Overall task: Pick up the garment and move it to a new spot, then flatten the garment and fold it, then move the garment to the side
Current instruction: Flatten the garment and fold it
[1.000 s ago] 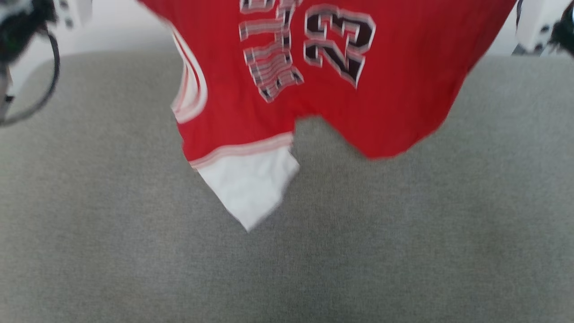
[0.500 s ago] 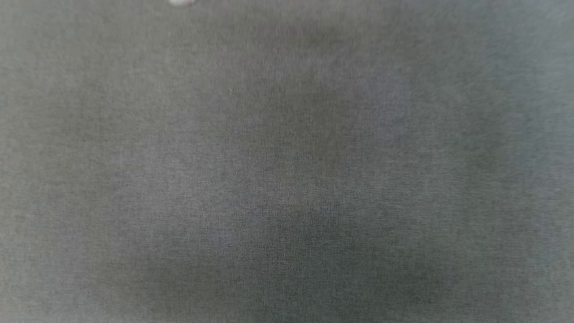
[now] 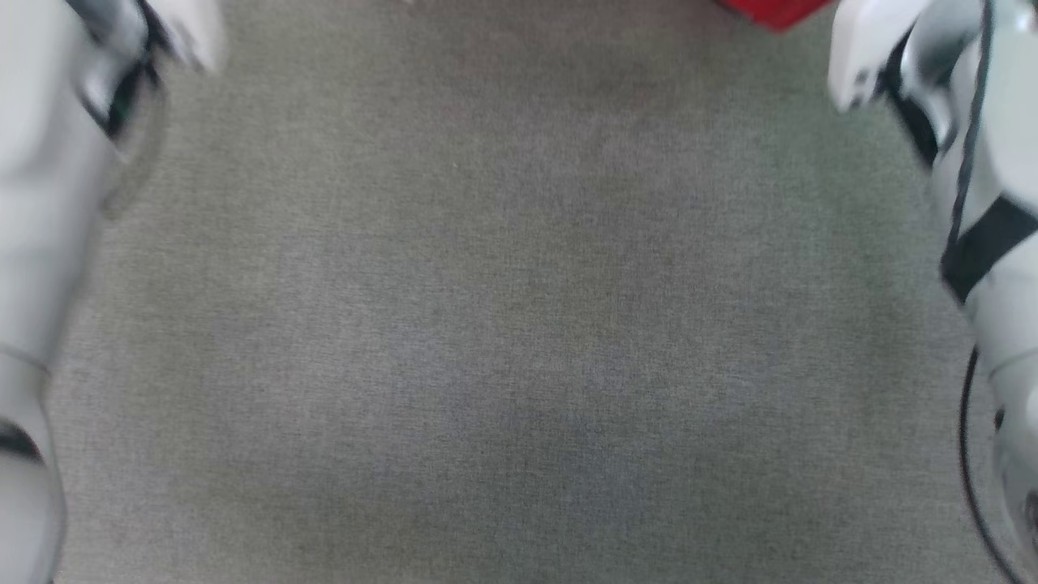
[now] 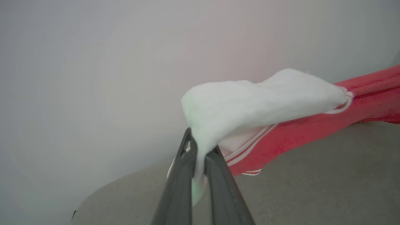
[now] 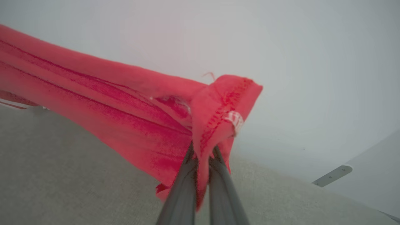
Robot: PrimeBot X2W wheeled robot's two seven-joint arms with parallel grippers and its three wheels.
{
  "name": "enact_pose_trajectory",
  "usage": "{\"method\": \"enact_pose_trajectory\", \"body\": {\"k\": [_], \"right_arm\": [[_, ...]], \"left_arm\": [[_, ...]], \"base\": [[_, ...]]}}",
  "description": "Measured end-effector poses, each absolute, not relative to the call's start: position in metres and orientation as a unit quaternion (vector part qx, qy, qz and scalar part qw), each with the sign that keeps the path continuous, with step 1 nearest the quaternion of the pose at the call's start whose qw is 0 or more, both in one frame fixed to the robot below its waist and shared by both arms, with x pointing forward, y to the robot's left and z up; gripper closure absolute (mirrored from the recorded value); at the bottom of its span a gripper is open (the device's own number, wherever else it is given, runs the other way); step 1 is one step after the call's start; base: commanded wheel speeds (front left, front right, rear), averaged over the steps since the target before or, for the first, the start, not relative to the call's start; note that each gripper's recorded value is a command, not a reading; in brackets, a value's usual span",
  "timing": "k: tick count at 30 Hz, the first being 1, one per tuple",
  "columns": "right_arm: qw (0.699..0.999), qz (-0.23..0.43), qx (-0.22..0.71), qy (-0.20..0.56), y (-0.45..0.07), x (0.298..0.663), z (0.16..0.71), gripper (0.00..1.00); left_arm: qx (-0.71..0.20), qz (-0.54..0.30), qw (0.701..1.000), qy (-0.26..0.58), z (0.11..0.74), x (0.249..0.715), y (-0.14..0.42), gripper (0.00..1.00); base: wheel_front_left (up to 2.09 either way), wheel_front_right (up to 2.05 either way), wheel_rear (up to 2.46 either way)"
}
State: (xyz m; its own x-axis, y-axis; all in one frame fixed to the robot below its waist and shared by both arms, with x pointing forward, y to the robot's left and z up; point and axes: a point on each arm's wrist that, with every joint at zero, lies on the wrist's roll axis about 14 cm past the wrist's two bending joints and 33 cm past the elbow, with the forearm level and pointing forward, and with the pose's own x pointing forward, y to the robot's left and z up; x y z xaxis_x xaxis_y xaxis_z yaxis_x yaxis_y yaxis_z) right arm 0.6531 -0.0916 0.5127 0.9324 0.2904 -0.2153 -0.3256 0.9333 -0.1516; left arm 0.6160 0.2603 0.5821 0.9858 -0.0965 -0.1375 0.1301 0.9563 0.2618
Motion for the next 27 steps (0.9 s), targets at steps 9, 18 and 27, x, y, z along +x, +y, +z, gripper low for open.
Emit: {"method": "enact_pose_trajectory", "body": {"k": [9,18,27], "right_arm": [[0.963,0.165,-0.054,0.205,-0.096,0.592,0.457,1.00],[0.939,0.193,-0.038,0.283,-0.110,0.522,0.425,1.00],[0.911,0.200,-0.011,0.361,-0.133,0.445,0.404,1.00]], "left_arm": [[0.060,-0.104,0.957,0.262,0.492,0.523,0.255,1.00],[0.020,-0.125,0.916,0.381,0.450,0.419,0.242,1.00],[-0.019,-0.106,0.895,0.434,0.433,0.330,0.225,1.00]], "base": [[0.00,0.00,0.00],[0.00,0.00,0.00],[0.00,0.00,0.00]]}}
